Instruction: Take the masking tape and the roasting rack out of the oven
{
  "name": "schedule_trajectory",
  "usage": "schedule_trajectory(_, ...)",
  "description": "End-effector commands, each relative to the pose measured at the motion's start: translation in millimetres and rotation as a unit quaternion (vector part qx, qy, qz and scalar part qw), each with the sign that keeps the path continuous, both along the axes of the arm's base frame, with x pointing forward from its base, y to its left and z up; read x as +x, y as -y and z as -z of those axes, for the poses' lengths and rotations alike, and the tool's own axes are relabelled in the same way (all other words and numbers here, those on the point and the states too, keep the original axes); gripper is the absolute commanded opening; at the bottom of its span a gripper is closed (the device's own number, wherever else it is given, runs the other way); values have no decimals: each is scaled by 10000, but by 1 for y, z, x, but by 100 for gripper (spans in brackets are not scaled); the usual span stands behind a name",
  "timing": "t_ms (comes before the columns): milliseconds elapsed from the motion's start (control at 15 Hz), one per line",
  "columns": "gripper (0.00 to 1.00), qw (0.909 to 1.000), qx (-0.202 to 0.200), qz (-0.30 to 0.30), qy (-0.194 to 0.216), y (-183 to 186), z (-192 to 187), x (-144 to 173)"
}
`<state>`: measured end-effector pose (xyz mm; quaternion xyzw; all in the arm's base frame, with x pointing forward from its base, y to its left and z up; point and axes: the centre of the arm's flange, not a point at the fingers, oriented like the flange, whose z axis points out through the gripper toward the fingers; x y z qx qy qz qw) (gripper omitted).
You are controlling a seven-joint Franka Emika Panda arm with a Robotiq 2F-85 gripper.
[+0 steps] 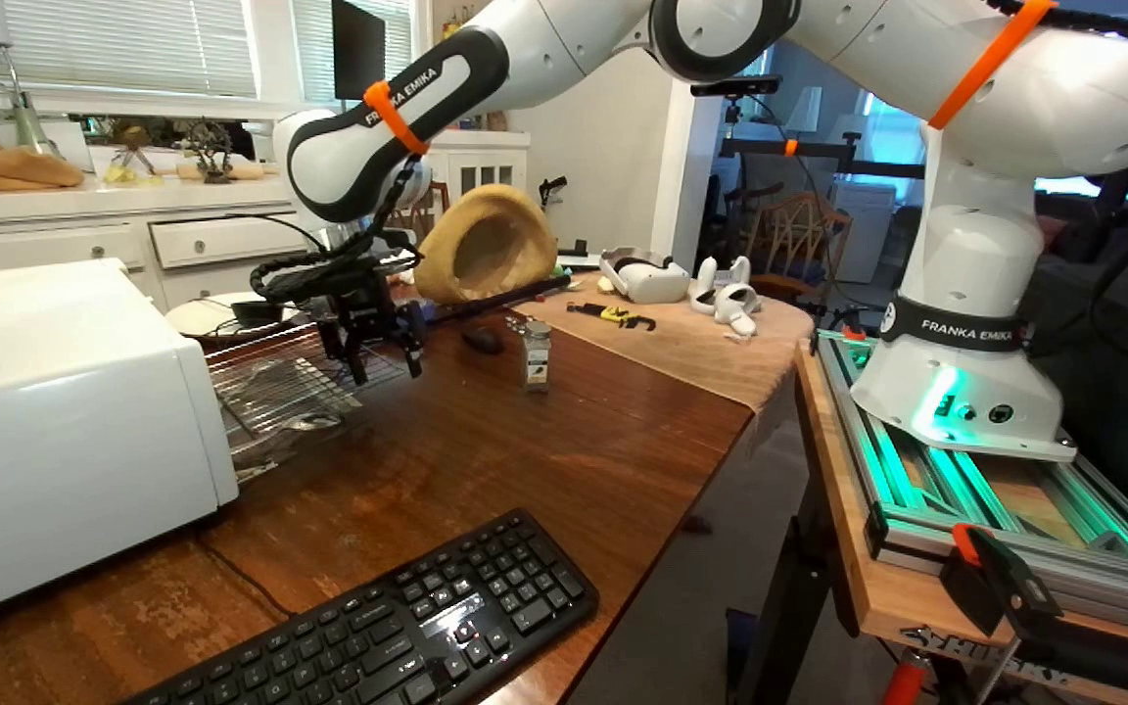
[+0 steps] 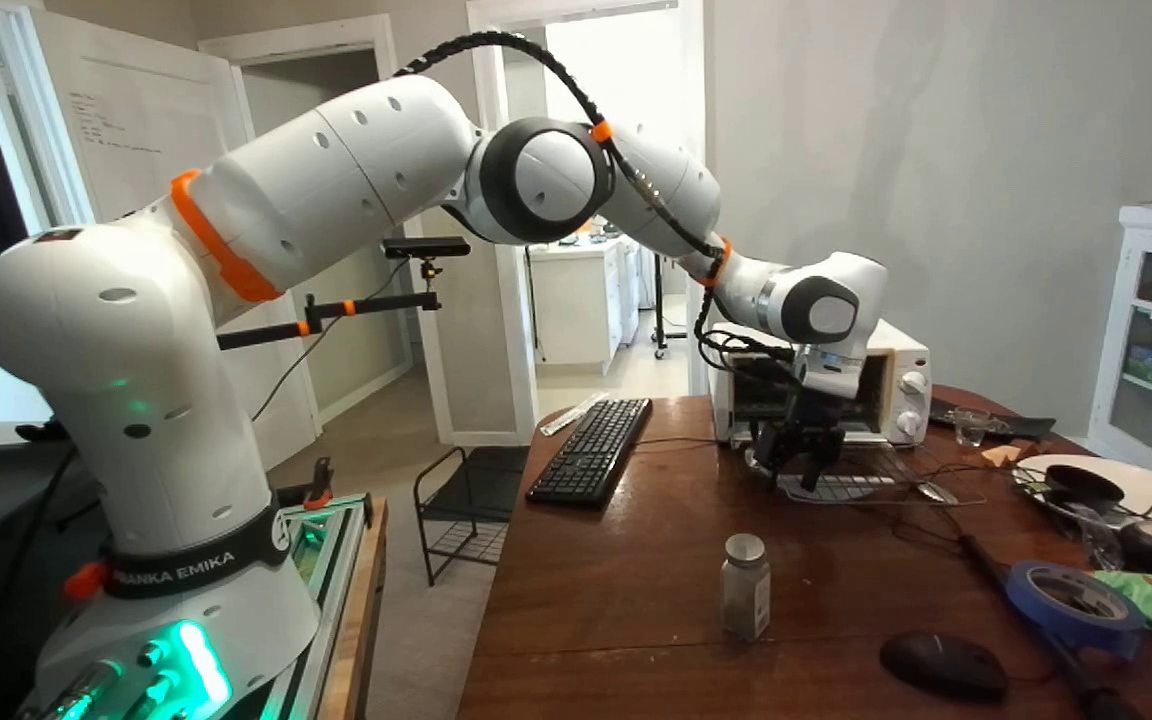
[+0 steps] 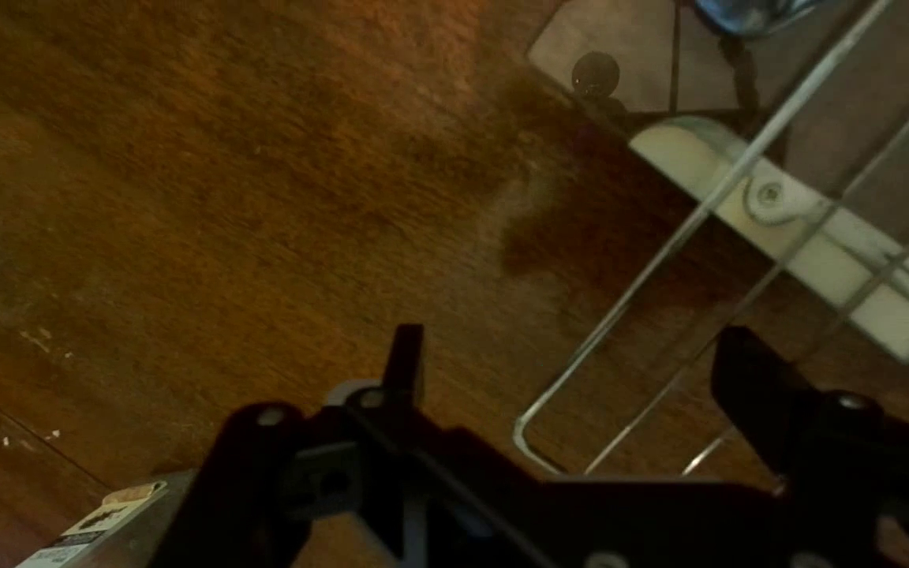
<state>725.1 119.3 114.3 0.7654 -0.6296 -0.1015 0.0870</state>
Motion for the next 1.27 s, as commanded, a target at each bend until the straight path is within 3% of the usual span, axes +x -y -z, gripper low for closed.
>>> schedule_trajectory(0,100,9997,82,67,218,-10,-2,2)
schedule_trajectory(467,100,9990,164,8,422,-19,-8,4)
schedule_trajectory(1200,100,9990,181,-101,408,-25,-20,8)
